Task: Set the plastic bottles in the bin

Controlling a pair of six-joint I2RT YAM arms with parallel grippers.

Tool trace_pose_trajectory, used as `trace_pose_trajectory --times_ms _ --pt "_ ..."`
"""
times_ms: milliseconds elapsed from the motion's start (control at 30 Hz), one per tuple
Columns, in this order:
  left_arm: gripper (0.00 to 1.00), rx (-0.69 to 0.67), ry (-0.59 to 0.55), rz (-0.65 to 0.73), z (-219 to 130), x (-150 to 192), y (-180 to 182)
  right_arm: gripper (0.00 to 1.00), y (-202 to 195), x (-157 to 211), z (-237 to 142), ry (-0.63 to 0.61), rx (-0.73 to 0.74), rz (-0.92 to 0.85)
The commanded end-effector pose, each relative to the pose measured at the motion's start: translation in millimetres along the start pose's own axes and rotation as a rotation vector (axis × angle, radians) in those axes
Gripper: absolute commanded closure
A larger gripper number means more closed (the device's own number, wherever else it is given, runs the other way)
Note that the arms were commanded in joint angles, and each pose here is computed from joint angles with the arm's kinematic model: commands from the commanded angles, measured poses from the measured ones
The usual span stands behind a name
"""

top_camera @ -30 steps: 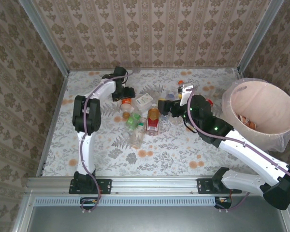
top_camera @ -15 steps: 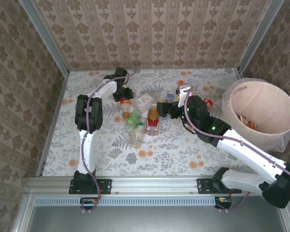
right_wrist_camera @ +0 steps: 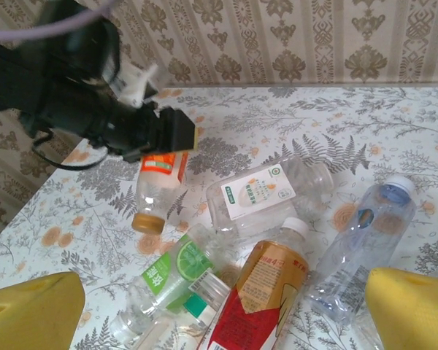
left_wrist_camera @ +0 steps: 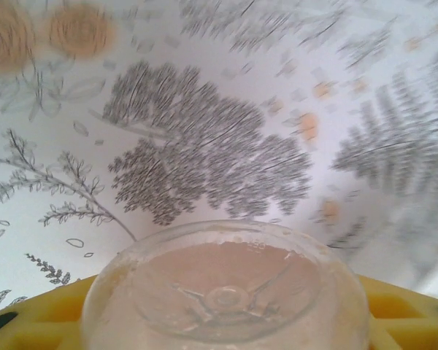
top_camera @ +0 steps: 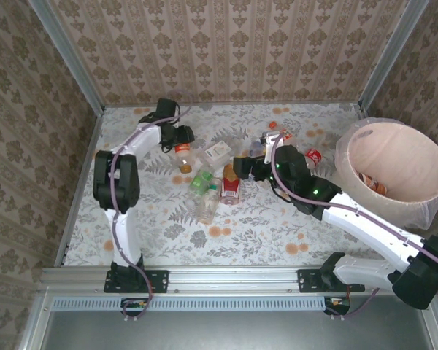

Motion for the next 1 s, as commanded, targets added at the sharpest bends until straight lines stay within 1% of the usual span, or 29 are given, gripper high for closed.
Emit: trace_pose_trajectory --times_ms 0,233,367,467,533,600,633,833,967 --pt "0.54 0.132 -0.139 0.012 -40.2 -15.0 -18.8 0.00 5.3 2.7 3.8 -0.009 -0.054 0.032" --pt "0.55 0.362 -0.295 0.010 -93.2 -8.3 -47.4 0.00 7.2 11.0 12.4 -0.003 -0.104 0.074" --pt "0.55 0.460 -0.374 0.063 -124.9 1.6 -74.6 0.00 10.3 13.8 22.1 0.030 -0.119 0.096" --pt "0.55 0.526 -0.429 0.091 -142.3 14.8 -95.1 0.00 14.9 15.2 29.3 0.040 -0.160 0.121" --pt "0.55 0.561 -0.444 0.116 -150.2 22.3 -106.1 0.00 18.8 16.2 33.2 0.045 -0.201 0.138" --pt "0.55 0.583 -0.467 0.121 -159.0 24.6 -108.4 0.00 23.6 16.2 36.4 0.056 -0.248 0.152" --pt "0.55 0.624 -0.465 0.133 -162.9 31.3 -118.6 0.00 25.8 15.9 37.6 0.058 -0.269 0.157" --pt "0.54 0.801 -0.490 0.122 -173.7 42.4 -132.3 0.00 35.1 12.8 45.2 0.033 -0.386 0.207" --pt "0.54 0.859 -0.484 0.142 -177.1 48.3 -139.8 0.00 39.9 10.9 54.4 0.057 -0.391 0.214"
Point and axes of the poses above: each hand's point on the last joint's axis, 136 mm out from that joint toward the fingers, its own z axis out along the fingers, its own y axis along the line the jaws close on, x = y × z, the point moved 9 cm from there along -z, back along the fingers, and after that the axes turned 5 degrees about z, right-handed, at the moved point
